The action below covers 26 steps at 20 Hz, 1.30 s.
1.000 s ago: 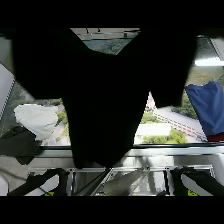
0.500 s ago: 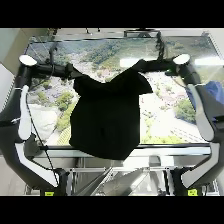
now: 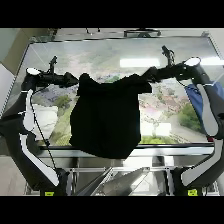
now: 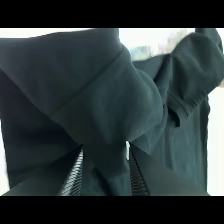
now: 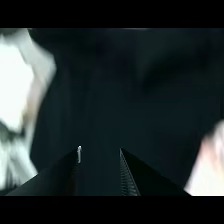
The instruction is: Fold the shirts.
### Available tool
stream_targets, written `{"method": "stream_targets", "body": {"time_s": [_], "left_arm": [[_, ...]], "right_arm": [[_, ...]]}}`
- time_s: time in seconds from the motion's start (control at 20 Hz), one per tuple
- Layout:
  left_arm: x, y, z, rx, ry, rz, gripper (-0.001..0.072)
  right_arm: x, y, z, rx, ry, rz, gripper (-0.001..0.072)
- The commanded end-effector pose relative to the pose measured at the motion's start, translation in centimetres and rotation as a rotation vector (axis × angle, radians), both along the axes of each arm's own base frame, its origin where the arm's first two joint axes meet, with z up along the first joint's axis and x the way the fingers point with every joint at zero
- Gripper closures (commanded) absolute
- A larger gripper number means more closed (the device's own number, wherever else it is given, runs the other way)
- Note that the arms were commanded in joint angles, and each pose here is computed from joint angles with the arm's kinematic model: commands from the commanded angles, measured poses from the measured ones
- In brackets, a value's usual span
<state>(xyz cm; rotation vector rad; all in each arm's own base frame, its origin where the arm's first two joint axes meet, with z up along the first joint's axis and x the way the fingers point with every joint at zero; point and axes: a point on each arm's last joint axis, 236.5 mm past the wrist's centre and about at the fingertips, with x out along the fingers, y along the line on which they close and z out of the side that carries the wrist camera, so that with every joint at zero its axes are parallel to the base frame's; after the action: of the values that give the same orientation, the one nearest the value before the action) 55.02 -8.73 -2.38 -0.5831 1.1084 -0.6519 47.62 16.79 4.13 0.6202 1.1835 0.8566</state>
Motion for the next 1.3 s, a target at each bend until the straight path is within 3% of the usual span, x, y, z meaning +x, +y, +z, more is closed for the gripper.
{"method": "stream_targets", "body": {"time_s": [0.0, 0.15, 0.3, 0.35, 0.65, 0.9, 0.95, 1.0, 1.15, 1.2, 1.25], "left_arm": [[1.0, 0.7, 1.1, 0.015, -0.056, 0.0, 0.0408], [1.2, -0.7, 1.8, 0.02, -0.079, -0.031, 0.0408], [0.6, -1.7, 1.1, 0.035, -0.065, -0.057, 0.0408], [0.7, -1.4, 0.7, 0.065, -0.066, -0.059, 0.0408], [0.5, -2.3, 0.5, 0.084, -0.079, -0.088, 0.0408], [-0.7, -1.9, -2.6, 0.273, -0.053, -0.168, 0.0408], [-0.8, -2.1, -2.7, 0.275, -0.053, -0.172, 0.0408], [-0.7, -2.4, -2.6, 0.277, -0.059, -0.173, 0.0408], [-1.4, -3.0, -2.5, 0.272, -0.046, -0.204, 0.0408], [-1.5, -2.9, -2.0, 0.27, -0.044, -0.216, 0.0407], [-1.4, -2.5, -1.0, 0.268, -0.055, -0.221, 0.0408]], "right_arm": [[-8.6, -3.4, -2.2, -0.153, 0.245, 0.094, 0.0422], [-15.7, -4.6, -5.1, -0.261, 0.351, 0.055, 0.041], [-20.7, -4.8, -8.9, -0.312, 0.375, -0.074, 0.0094], [-21.6, -4.6, -10.2, -0.317, 0.366, -0.121, 0.0071], [-23.3, 0.3, -15.1, -0.272, 0.374, -0.187, 0.0078], [-25.8, 5.0, -18.0, -0.254, 0.479, -0.119, 0.008], [-26.0, 5.8, -17.9, -0.23, 0.48, -0.1, 0.0188], [-26.0, 6.4, -17.6, -0.206, 0.464, -0.086, 0.0356], [-25.4, 7.9, -15.9, -0.116, 0.443, -0.081, 0.0595], [-25.2, 8.0, -15.5, -0.108, 0.433, -0.085, 0.0611], [-25.0, 8.0, -15.2, -0.104, 0.422, -0.085, 0.0673]]}}
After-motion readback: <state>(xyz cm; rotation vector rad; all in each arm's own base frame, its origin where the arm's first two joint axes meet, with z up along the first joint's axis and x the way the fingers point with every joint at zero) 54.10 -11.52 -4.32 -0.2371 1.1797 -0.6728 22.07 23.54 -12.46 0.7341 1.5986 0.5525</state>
